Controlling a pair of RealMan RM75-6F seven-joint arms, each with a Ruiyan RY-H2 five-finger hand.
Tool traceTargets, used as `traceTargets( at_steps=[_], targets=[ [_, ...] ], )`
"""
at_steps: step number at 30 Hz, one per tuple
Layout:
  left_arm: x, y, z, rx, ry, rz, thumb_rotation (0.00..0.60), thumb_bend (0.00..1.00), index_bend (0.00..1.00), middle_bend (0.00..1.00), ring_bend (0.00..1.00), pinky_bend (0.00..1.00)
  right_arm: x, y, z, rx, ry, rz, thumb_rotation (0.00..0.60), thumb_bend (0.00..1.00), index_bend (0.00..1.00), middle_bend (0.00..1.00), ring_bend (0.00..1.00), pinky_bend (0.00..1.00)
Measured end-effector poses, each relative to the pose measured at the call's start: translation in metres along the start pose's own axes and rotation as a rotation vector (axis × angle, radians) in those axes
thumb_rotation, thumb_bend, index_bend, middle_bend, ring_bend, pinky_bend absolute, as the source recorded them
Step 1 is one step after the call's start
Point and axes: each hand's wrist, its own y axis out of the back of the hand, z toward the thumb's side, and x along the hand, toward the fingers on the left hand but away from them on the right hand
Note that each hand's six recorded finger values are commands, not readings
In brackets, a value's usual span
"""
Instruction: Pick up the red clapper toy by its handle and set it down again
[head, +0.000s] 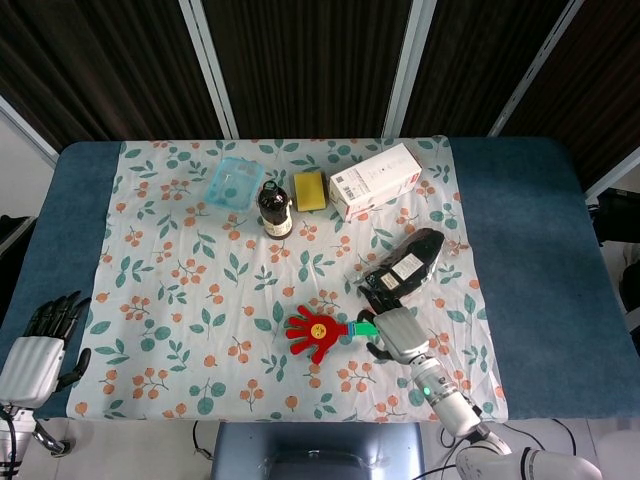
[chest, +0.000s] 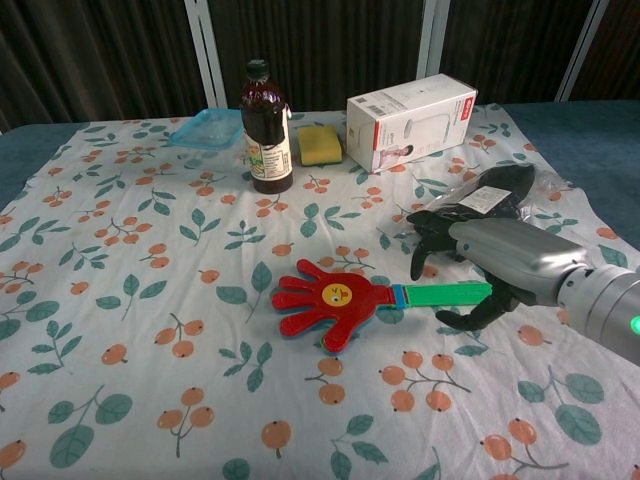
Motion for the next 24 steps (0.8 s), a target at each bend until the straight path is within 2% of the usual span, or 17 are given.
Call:
traceTargets(
  at_steps=[24],
  targets=[
    [0.0003, 0.0014, -0.0007, -0.006, -0.003, 0.000, 0.600, 0.45, 0.00, 0.00, 0.00, 0.10, -0.0100, -0.0079, 0.0038, -0.008, -0.011, 0.015, 0.600, 0.45, 0.55, 0.00, 0.00, 0.00]
  ],
)
